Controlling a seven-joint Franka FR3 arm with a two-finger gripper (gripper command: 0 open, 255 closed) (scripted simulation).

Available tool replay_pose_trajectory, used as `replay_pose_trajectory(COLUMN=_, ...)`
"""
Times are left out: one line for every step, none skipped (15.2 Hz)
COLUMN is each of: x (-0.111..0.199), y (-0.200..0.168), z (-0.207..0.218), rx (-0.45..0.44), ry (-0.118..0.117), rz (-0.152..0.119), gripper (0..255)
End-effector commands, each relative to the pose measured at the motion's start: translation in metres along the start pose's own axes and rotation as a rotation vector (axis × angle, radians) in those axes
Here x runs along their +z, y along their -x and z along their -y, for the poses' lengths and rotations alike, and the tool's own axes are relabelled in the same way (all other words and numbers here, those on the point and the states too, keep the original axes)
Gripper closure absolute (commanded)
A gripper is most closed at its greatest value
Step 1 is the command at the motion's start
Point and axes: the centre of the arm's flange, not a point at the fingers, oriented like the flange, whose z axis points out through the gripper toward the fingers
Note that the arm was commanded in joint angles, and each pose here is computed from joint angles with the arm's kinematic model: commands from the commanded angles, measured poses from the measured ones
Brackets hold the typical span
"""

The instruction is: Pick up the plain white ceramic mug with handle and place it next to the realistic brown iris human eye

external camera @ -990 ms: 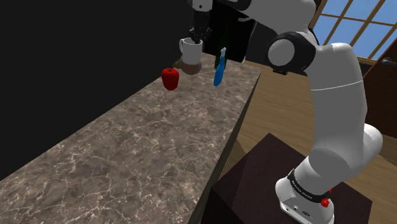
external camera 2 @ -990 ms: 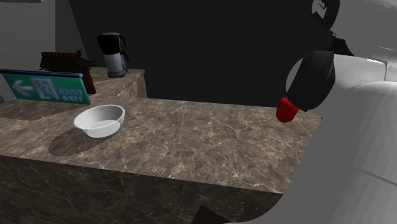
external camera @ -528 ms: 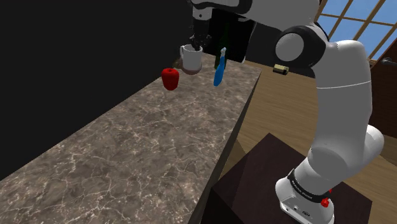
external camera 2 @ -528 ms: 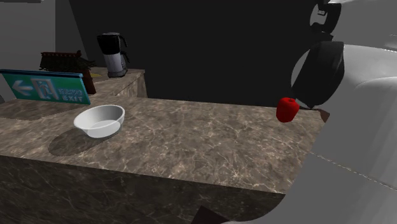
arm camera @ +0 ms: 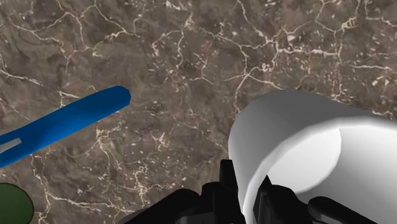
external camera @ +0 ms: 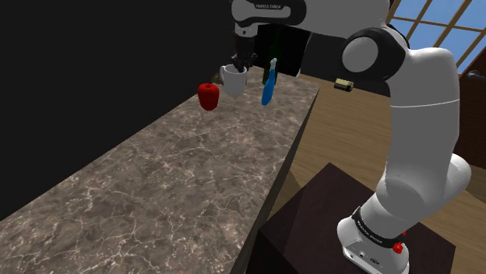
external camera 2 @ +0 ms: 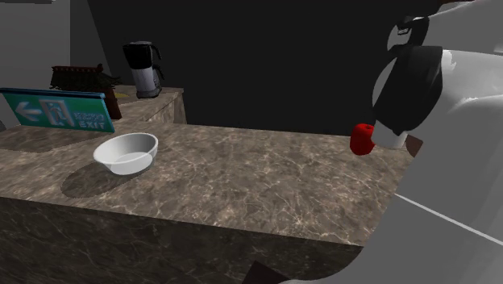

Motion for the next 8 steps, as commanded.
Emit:
replay_pose_trajectory(x=0.010, y=0.000, z=0.001, rx=0.000, ry=0.000, rz=-0.001, gripper=255)
replay_pose_trajectory(x=0.015, y=0.000, z=0.001, rx=0.000, ry=0.000, rz=-0.001, gripper=255)
replay_pose_trajectory(x=0.021, y=0.000, z=0.001, rx=0.000, ry=0.000, rz=-0.001, gripper=255)
replay_pose_trajectory(x=0.026, y=0.000, z=0.001, rx=0.000, ry=0.000, rz=-0.001, gripper=255)
replay_pose_trajectory(x=0.031, y=0.000, z=0.001, rx=0.000, ry=0.000, rz=-0.001, gripper=255)
replay_pose_trajectory(x=0.036, y=0.000, z=0.001, rx=0.000, ry=0.000, rz=-0.001, gripper=255)
replay_pose_trajectory(x=0.042, y=0.000, z=0.001, rx=0.000, ry=0.000, rz=-0.001, gripper=255)
replay_pose_trajectory(x=0.047, y=0.000, z=0.001, rx=0.000, ry=0.000, rz=-0.001, gripper=255)
